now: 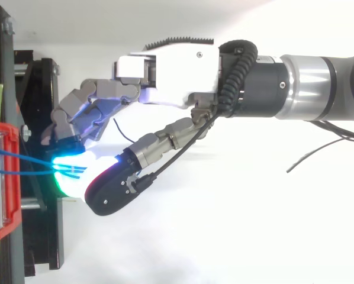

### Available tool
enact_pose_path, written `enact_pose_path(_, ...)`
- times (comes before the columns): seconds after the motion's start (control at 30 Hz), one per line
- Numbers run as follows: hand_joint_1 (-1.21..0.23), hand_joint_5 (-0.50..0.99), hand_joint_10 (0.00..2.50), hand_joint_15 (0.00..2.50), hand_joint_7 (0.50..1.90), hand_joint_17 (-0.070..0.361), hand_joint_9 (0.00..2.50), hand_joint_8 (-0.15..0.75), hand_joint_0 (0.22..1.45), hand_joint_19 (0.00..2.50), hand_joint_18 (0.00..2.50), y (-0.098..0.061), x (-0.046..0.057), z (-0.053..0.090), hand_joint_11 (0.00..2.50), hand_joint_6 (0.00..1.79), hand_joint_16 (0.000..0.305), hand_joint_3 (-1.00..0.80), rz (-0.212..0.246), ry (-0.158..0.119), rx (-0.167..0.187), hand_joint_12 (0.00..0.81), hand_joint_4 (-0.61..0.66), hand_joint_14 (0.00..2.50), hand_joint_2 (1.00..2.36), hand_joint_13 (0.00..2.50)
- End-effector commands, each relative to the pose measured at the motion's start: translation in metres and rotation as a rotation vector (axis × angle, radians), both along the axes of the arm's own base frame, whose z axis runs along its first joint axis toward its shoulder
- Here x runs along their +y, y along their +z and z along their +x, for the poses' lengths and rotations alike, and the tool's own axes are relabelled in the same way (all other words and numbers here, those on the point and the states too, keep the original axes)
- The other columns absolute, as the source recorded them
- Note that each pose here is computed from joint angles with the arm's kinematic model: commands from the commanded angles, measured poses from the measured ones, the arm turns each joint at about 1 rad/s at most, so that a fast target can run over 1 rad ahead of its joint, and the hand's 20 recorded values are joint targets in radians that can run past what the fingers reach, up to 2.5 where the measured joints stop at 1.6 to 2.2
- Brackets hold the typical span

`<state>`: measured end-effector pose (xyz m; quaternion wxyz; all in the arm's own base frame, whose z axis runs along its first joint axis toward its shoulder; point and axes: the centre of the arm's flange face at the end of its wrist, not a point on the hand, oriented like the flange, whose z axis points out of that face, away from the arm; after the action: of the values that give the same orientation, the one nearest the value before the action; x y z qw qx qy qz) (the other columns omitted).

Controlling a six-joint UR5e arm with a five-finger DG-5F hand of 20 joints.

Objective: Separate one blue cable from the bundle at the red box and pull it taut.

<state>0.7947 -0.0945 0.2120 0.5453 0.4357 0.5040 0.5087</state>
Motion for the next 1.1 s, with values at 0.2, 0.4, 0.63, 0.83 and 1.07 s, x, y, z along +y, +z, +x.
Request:
enact_pose_path(0.2,-0.75,-0.19,0.02,0.32,1.09,0.096,0.89,0.308,0.66,0.63,0.6,0.0016,0.002,-0.0026,0.93,0.88,0.043,-0.24,0.131,0.011,0.076,0.344,0.05,0.01,1.02,0.48)
enact_pose_path(0.4,-0.75,-0.19,0.02,0.32,1.1,0.095,0.94,0.31,0.66,0.62,0.6,0.0029,0.0025,-0.0021,1.02,0.88,0.042,-0.24,0.19,0.02,0.077,0.343,0.04,0.01,1.02,0.49)
enact_pose_path(0.63,-0.75,-0.19,0.02,0.34,1.08,0.092,0.98,0.308,0.66,0.61,0.61,0.0045,0.0028,-0.0022,1.13,0.88,0.041,-0.25,0.189,0.022,0.09,0.336,0.04,0.01,1.02,0.51)
enact_pose_path(0.83,-0.75,-0.19,0.02,0.38,1.08,0.088,1.0,0.31,0.67,0.6,0.61,0.0045,0.0016,-0.0024,1.17,0.88,0.039,-0.25,0.189,0.02,0.09,0.327,0.04,0.01,1.02,0.54)
enact_pose_path(1.07,-0.75,-0.19,0.02,0.53,1.08,0.077,1.05,0.311,0.67,0.61,0.66,0.0043,0.0014,-0.0025,1.21,0.88,0.034,-0.27,0.191,0.019,0.091,0.306,0.04,0.02,1.02,0.68)
